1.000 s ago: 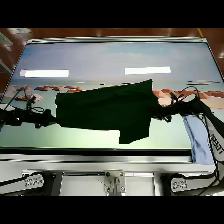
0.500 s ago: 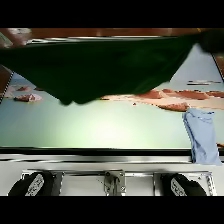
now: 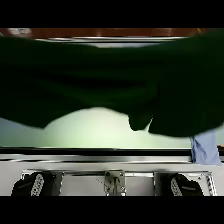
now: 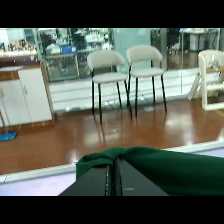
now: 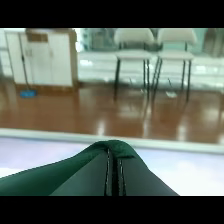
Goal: Fold the shirts.
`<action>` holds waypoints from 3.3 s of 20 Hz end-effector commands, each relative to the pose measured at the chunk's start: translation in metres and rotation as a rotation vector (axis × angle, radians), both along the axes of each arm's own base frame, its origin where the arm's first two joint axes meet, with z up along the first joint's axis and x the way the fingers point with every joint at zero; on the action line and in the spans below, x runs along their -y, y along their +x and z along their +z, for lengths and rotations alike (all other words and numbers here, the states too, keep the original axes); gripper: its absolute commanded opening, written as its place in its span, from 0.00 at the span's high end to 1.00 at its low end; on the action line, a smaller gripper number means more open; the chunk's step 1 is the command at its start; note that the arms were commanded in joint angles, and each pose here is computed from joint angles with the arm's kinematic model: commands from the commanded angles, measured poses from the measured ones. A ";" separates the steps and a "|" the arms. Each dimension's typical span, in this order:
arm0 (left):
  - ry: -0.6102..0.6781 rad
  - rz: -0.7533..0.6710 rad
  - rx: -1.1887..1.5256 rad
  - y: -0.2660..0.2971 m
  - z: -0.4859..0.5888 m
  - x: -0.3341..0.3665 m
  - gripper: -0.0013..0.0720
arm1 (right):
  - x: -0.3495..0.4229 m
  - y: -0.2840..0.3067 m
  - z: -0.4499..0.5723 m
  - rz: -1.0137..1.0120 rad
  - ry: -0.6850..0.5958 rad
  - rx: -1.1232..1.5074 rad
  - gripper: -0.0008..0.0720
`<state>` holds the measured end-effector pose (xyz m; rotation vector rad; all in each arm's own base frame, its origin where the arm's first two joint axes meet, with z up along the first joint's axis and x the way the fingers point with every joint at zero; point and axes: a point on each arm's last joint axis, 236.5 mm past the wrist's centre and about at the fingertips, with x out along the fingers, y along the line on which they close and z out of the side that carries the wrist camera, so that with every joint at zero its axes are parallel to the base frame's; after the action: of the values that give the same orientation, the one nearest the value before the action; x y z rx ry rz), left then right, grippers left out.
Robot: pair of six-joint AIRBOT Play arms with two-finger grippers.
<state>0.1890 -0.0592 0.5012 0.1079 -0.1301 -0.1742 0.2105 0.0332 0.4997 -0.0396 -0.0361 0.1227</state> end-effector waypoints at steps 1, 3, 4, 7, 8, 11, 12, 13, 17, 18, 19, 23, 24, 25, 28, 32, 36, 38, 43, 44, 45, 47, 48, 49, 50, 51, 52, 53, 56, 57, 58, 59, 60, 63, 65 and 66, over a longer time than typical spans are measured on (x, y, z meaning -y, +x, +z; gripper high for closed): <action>0.030 0.042 -0.157 -0.008 -0.038 -0.005 0.94 | 0.022 -0.019 -0.047 -0.102 -0.051 -0.199 0.90; 0.032 0.037 -0.256 0.001 -0.063 -0.009 0.94 | 0.029 -0.011 -0.063 -0.121 -0.058 -0.268 0.90; 0.025 0.030 -0.307 0.008 -0.077 -0.011 0.93 | 0.030 -0.004 -0.071 -0.120 -0.058 -0.309 0.90; -0.018 0.023 -0.475 0.037 -0.130 -0.024 0.94 | 0.036 0.029 -0.129 -0.101 -0.057 -0.571 0.90; -0.040 0.024 -0.541 0.050 -0.153 -0.031 0.93 | 0.040 0.043 -0.160 -0.089 -0.060 -0.711 0.90; -0.107 0.039 -0.768 0.090 -0.232 -0.056 0.94 | 0.052 0.096 -0.234 -0.076 -0.034 -0.986 0.90; -0.133 0.045 -0.847 0.107 -0.260 -0.065 0.93 | 0.052 0.119 -0.257 -0.067 -0.016 -1.040 0.90; -0.164 0.046 -0.910 0.124 -0.285 -0.073 0.93 | 0.052 0.144 -0.282 -0.060 0.002 -1.083 0.90; -0.281 0.059 -1.095 0.199 -0.379 -0.102 0.94 | 0.022 0.257 -0.370 -0.011 0.013 -1.084 0.90; -0.301 0.061 -1.125 0.216 -0.402 -0.106 0.94 | 0.013 0.284 -0.387 -0.002 0.011 -1.048 0.90; -0.312 0.066 -1.142 0.231 -0.420 -0.108 0.93 | 0.004 0.311 -0.404 0.003 0.013 -1.001 0.90; -0.293 0.100 -1.072 0.296 -0.462 -0.112 0.93 | -0.014 0.382 -0.439 -0.018 0.082 -0.833 0.90; -0.288 0.111 -1.038 0.311 -0.467 -0.112 0.93 | -0.013 0.392 -0.447 -0.029 0.104 -0.808 0.90; -0.282 0.119 -1.012 0.323 -0.471 -0.110 0.93 | -0.014 0.400 -0.455 -0.032 0.122 -0.794 0.90; -0.273 0.120 -1.011 0.340 -0.496 -0.100 0.93 | -0.017 0.409 -0.489 -0.035 0.155 -0.821 0.90; -0.278 0.111 -1.085 0.339 -0.533 -0.093 0.93 | -0.022 0.401 -0.529 -0.035 0.188 -0.919 0.90; -0.248 0.080 -1.187 0.319 -0.548 -0.087 0.93 | -0.023 0.362 -0.554 -0.021 0.176 -1.119 0.90; -0.225 0.045 -1.305 0.294 -0.562 -0.080 0.93 | -0.024 0.320 -0.569 -0.012 0.170 -1.311 0.90; -0.303 0.049 -1.548 0.248 -0.590 -0.067 0.93 | -0.024 0.267 -0.598 -0.032 0.164 -1.565 0.90; -0.314 0.054 -1.560 0.246 -0.591 -0.067 0.93 | -0.024 0.267 -0.600 -0.045 0.178 -1.571 0.90; -0.337 0.071 -1.562 0.246 -0.590 -0.067 0.93 | -0.024 0.268 -0.600 -0.051 0.185 -1.569 0.90; -0.353 0.077 -1.575 0.244 -0.588 -0.066 0.78 | -0.024 0.271 -0.599 -0.062 0.200 -1.556 0.55; -0.351 0.066 -1.595 0.241 -0.585 -0.065 0.46 | -0.022 0.272 -0.594 -0.060 0.198 -1.548 0.14; -0.350 0.053 -1.620 0.237 -0.577 -0.066 0.19 | -0.020 0.271 -0.585 -0.048 0.185 -1.538 0.06; -0.340 0.050 -1.643 0.233 -0.568 -0.072 0.17 | -0.015 0.270 -0.572 -0.034 0.152 -1.521 0.06; -0.322 0.062 -1.655 0.229 -0.557 -0.083 0.18 | -0.007 0.265 -0.557 -0.029 0.109 -1.511 0.06; -0.309 0.084 -1.658 0.224 -0.542 -0.097 0.18 | 0.013 0.251 -0.541 -0.067 0.049 -1.533 0.07; -0.311 0.118 -1.658 0.217 -0.530 -0.111 0.18 | 0.042 0.229 -0.529 -0.118 -0.034 -1.596 0.18; -0.396 0.151 -1.777 0.157 -0.524 -0.129 0.16 | 0.093 0.145 -0.512 -0.141 0.086 -1.879 0.21; -0.455 0.153 -1.841 0.126 -0.535 -0.127 0.15 | 0.089 0.131 -0.511 -0.092 0.248 -1.879 0.20; -0.516 0.143 -1.879 0.100 -0.547 -0.118 0.09 | 0.083 0.127 -0.512 -0.056 0.390 -1.824 0.16; -0.605 0.137 -1.876 0.079 -0.560 -0.105 0.00 | 0.078 0.124 -0.514 -0.041 0.513 -1.747 0.07; -0.673 0.109 -1.831 0.067 -0.570 -0.091 0.01 | 0.074 0.119 -0.518 -0.028 0.577 -1.687 0.07; -0.731 0.162 -1.779 0.036 -0.598 -0.079 0.01 | 0.073 0.087 -0.546 -0.063 0.647 -1.657 0.07; -0.738 0.152 -1.807 0.022 -0.610 -0.072 0.01 | 0.067 0.072 -0.560 -0.053 0.649 -1.686 0.07; -0.739 0.153 -1.813 0.020 -0.613 -0.071 0.01 | 0.066 0.070 -0.566 -0.055 0.653 -1.688 0.07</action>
<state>0.2288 0.0215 -0.0938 -0.7539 1.6212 -0.0239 0.2951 -0.0392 -0.0497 0.6651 1.6369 0.0499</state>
